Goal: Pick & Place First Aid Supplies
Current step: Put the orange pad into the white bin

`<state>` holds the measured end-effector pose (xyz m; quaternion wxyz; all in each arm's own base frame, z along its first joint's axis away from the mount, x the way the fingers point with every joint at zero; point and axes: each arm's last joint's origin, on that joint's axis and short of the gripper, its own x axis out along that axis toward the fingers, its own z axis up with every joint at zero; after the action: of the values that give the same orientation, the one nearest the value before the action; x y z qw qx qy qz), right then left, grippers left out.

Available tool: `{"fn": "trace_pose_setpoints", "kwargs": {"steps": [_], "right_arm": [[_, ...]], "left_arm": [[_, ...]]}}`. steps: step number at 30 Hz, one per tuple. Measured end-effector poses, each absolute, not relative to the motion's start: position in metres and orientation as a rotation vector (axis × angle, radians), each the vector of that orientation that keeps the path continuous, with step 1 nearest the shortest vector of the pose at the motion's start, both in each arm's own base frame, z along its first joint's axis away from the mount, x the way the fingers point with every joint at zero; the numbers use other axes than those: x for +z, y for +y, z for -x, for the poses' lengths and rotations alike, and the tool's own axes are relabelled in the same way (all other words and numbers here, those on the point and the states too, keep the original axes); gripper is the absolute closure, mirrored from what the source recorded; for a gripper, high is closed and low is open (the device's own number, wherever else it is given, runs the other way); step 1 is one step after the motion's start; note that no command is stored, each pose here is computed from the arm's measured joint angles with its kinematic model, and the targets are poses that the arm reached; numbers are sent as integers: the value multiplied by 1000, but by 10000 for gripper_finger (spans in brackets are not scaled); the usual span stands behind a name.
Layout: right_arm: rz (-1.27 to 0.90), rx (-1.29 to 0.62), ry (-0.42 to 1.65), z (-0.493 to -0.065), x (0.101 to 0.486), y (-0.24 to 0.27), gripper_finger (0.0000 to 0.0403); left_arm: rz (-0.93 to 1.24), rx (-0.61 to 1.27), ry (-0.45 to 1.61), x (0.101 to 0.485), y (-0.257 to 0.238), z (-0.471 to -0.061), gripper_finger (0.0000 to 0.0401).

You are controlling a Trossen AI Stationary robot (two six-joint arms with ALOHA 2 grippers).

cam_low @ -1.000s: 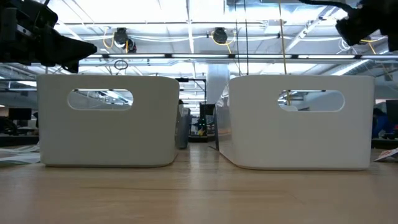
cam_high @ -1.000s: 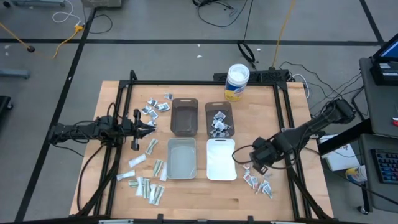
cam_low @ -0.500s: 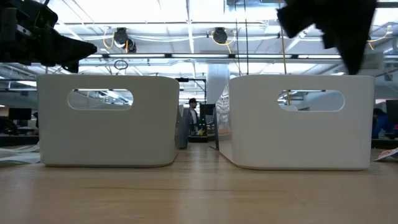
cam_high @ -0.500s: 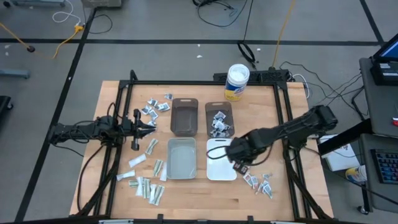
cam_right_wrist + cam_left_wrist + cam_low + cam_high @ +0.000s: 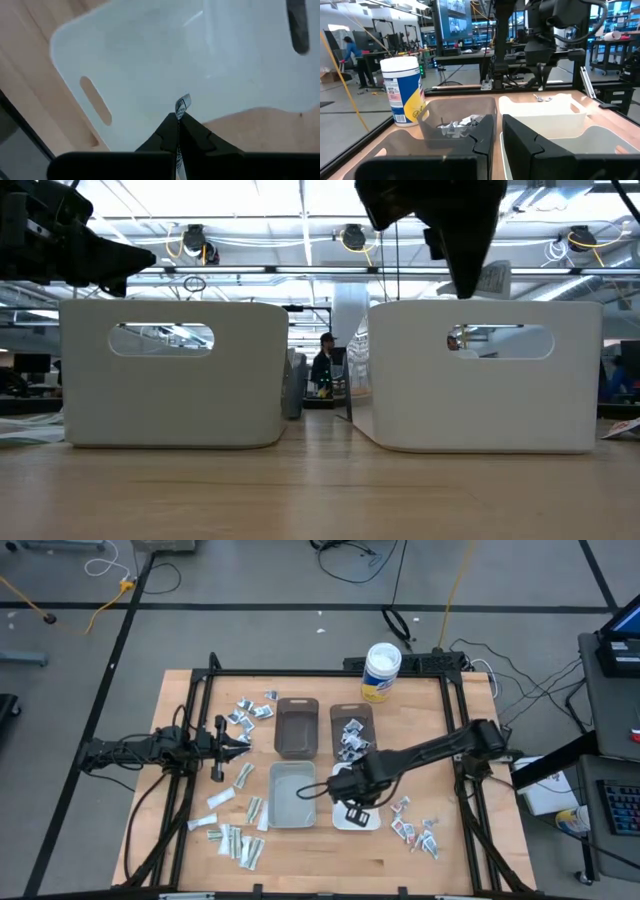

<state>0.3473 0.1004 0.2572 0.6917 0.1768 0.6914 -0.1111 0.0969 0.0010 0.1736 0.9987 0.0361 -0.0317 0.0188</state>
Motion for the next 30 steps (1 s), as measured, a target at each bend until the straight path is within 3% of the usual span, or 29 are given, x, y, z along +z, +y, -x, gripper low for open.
{"fn": "trace_pose_setpoints", "kwargs": {"steps": [11,19,25,30], "right_arm": [[-352,-178,1513,-352,230,102,375],[-349,-173,1501,-349,204,101,294],[-320,-151,1504,-347,218,100,221],[-356,-155,1447,-335,248,97,205]], "left_arm": [[-72,38,-63,174,1,-97,354],[-72,38,-64,174,1,-97,354],[-72,38,-64,174,1,-97,354],[-72,38,-64,174,1,-97,354]]}}
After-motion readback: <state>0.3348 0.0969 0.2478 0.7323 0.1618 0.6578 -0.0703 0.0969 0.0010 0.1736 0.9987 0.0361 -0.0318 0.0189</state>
